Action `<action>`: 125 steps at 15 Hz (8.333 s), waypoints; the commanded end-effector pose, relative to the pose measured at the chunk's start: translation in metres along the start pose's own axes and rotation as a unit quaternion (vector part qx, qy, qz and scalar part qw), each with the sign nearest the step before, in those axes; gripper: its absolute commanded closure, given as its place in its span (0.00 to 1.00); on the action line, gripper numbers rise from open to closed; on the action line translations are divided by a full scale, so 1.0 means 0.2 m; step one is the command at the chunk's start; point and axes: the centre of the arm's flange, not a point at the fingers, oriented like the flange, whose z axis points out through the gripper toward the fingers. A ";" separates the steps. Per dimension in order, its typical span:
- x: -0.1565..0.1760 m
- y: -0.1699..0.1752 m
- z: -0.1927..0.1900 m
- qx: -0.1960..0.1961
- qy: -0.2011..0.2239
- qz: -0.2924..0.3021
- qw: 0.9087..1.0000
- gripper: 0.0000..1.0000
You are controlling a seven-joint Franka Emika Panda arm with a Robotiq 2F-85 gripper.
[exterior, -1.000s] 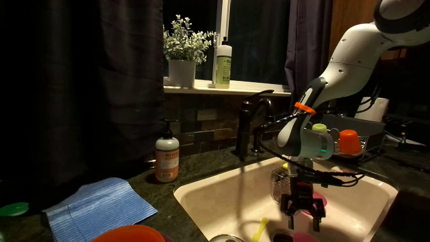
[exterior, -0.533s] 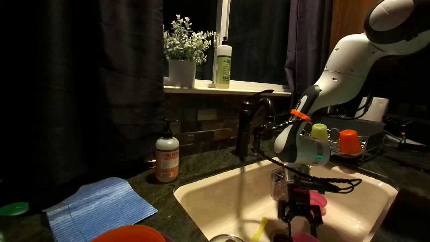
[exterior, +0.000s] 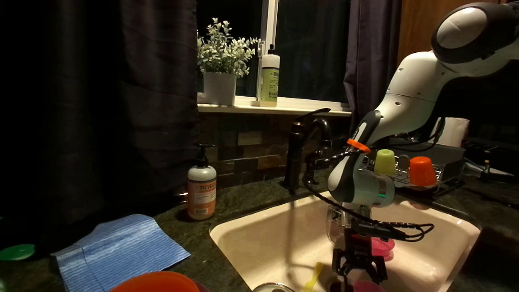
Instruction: Put the pink cup on the dishrack.
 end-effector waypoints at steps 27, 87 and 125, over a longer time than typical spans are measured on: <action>0.15 -0.02 0.19 0.070 -0.135 0.039 0.988 0.19; -0.75 -0.08 -0.77 -0.038 0.388 0.012 0.921 0.57; -0.75 0.09 -1.37 -0.028 0.723 0.028 0.690 0.57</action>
